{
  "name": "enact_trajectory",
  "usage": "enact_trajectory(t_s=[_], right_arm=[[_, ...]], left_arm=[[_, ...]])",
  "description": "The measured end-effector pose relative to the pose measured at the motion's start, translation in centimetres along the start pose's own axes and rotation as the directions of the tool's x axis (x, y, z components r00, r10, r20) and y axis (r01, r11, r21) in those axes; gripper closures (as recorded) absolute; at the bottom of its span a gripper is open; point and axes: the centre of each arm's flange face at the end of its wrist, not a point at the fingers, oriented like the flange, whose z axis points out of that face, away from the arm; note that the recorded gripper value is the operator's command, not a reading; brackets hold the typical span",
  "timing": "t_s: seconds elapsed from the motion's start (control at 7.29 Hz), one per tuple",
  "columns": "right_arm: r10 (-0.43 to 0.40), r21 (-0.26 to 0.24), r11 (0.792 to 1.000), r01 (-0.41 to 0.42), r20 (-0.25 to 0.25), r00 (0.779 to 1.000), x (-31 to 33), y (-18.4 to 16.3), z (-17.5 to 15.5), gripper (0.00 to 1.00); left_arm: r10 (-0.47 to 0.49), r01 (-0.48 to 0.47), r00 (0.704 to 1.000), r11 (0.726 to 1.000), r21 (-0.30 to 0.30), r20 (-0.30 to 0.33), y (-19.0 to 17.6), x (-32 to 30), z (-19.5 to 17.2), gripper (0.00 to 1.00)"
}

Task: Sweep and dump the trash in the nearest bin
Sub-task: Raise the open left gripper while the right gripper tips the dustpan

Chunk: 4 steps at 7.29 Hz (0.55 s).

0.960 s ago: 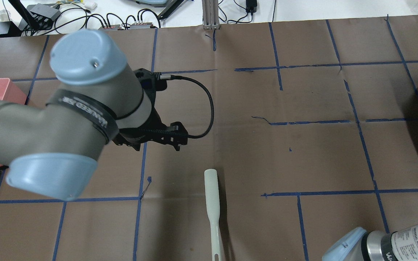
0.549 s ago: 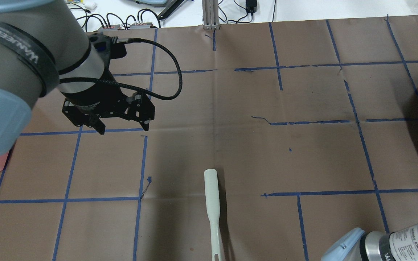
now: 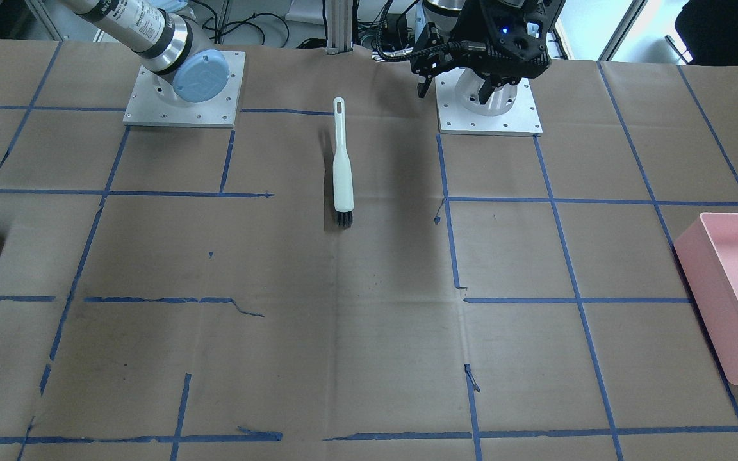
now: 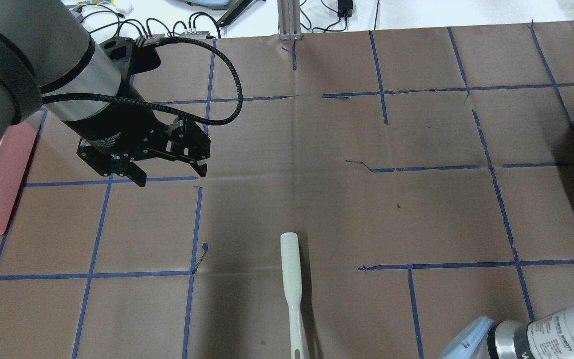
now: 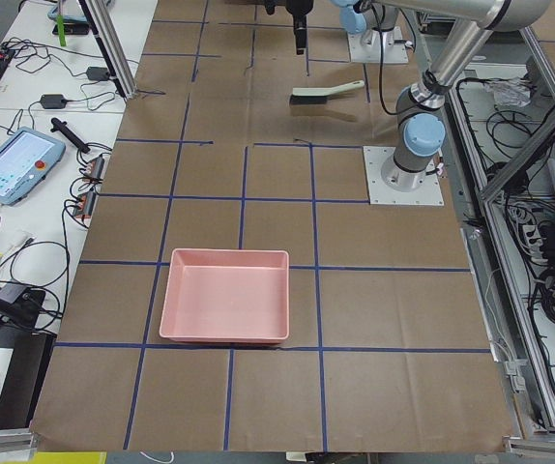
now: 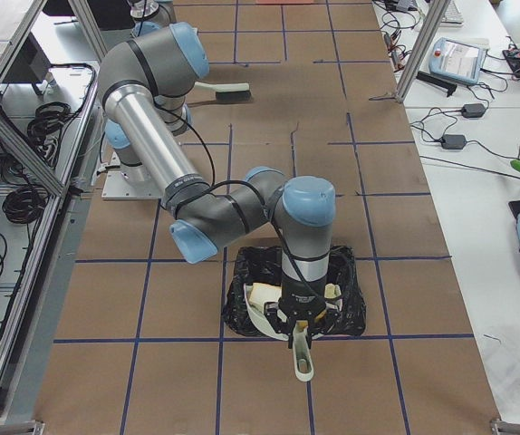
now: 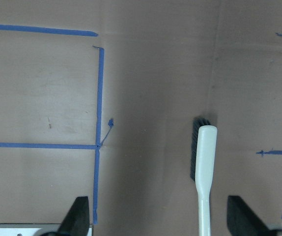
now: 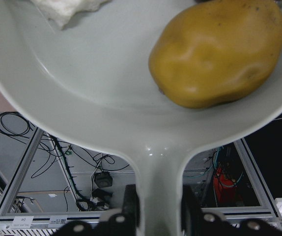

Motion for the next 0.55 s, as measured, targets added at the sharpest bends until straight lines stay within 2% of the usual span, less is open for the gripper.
enact_trajectory(t_s=[0.27, 0.55], right_arm=[[-0.002, -0.03, 1.0, 0.003, 0.013, 1.0, 0.83, -0.66, -0.65, 0.97], [0.007, -0.05, 0.999, -0.006, 0.023, 1.0, 0.99, -1.3, -0.47, 0.97]], left_arm=[[0.046, -0.048, 0.994, 0.999, 0.017, 0.094, -0.16, -1.04, 0.08, 0.02], [0.061, -0.067, 0.992, 0.996, 0.051, 0.114, -0.41, -1.2, -0.36, 0.01]])
